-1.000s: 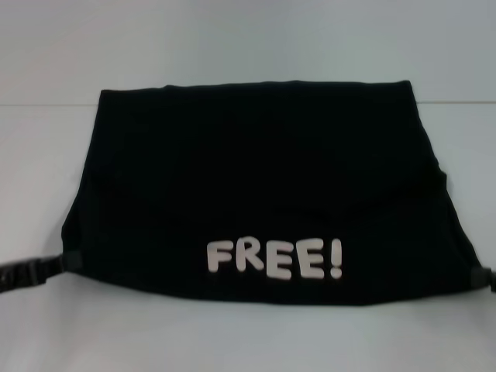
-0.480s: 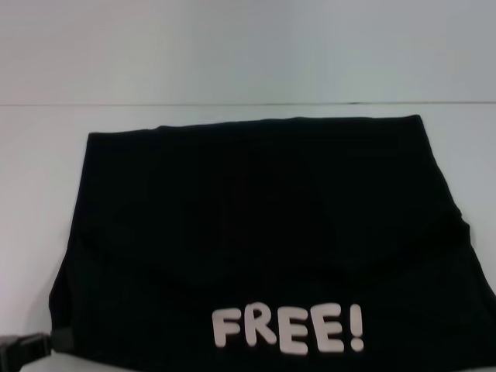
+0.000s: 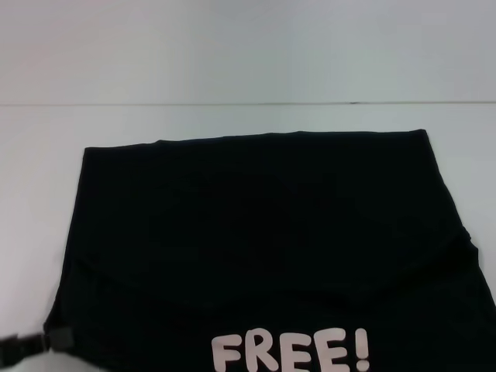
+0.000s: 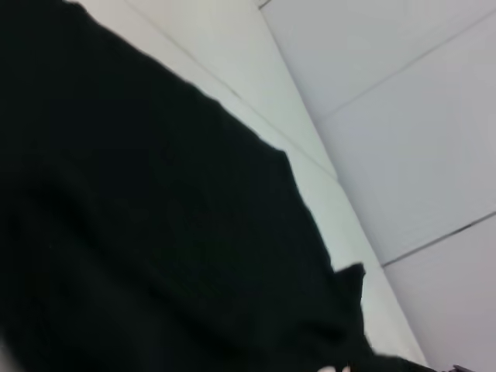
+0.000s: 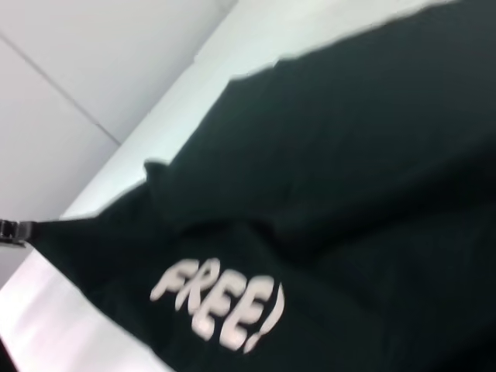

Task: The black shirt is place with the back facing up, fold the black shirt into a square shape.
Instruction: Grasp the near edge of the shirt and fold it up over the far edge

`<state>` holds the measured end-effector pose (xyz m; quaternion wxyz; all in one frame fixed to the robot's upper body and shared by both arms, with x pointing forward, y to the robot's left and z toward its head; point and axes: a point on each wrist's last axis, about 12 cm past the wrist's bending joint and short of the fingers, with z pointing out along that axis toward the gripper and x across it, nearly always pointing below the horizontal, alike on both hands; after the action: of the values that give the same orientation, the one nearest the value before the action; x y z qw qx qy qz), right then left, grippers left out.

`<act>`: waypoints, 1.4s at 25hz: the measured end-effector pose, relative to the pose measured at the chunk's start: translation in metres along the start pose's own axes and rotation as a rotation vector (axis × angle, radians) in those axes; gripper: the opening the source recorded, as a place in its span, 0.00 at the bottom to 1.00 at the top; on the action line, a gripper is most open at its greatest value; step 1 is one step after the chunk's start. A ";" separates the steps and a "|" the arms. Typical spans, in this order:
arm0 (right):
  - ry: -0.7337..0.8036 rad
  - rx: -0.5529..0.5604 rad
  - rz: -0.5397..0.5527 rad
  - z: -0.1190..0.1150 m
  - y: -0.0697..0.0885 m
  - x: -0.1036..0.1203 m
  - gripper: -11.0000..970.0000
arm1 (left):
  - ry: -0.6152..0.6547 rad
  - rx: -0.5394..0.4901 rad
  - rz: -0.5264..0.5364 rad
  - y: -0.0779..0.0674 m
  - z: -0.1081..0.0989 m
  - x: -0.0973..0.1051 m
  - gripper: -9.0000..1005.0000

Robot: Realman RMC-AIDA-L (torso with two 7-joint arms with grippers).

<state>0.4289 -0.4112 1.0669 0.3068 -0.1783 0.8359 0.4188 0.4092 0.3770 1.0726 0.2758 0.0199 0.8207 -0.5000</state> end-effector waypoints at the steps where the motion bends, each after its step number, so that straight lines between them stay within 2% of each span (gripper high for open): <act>1: -0.008 0.001 -0.008 0.000 -0.002 -0.008 0.01 | 0.000 0.005 0.000 0.000 0.004 -0.009 0.01; 5: -0.048 0.016 -0.065 0.006 -0.009 -0.045 0.01 | -0.007 -0.003 0.001 0.001 0.022 -0.049 0.01; 8: -0.086 0.057 -0.118 0.012 -0.016 -0.075 0.01 | -0.034 -0.031 0.018 0.004 0.039 -0.087 0.01; 11: -0.119 0.114 -0.142 0.021 -0.024 -0.098 0.01 | -0.088 -0.101 0.059 0.006 0.060 -0.135 0.01; 16: -0.160 0.207 -0.121 0.053 -0.034 -0.132 0.01 | -0.182 -0.239 0.114 0.009 0.095 -0.185 0.01; 19: -0.165 0.248 -0.106 0.077 -0.038 -0.145 0.01 | -0.209 -0.308 0.135 0.010 0.114 -0.197 0.01; 25: -0.154 0.357 -0.099 0.122 -0.044 -0.164 0.01 | -0.216 -0.462 0.198 0.015 0.144 -0.205 0.01; 30: -0.163 0.422 -0.134 0.144 -0.042 -0.181 0.01 | -0.240 -0.529 0.222 0.018 0.147 -0.210 0.01; 35: -0.170 0.451 -0.179 0.154 -0.038 -0.200 0.01 | -0.268 -0.531 0.223 0.018 0.144 -0.213 0.02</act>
<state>0.6553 -0.3000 1.1057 0.4440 -0.1430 0.8601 0.2064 0.6575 0.3180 1.1092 0.4303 -0.0290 0.8716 -0.2330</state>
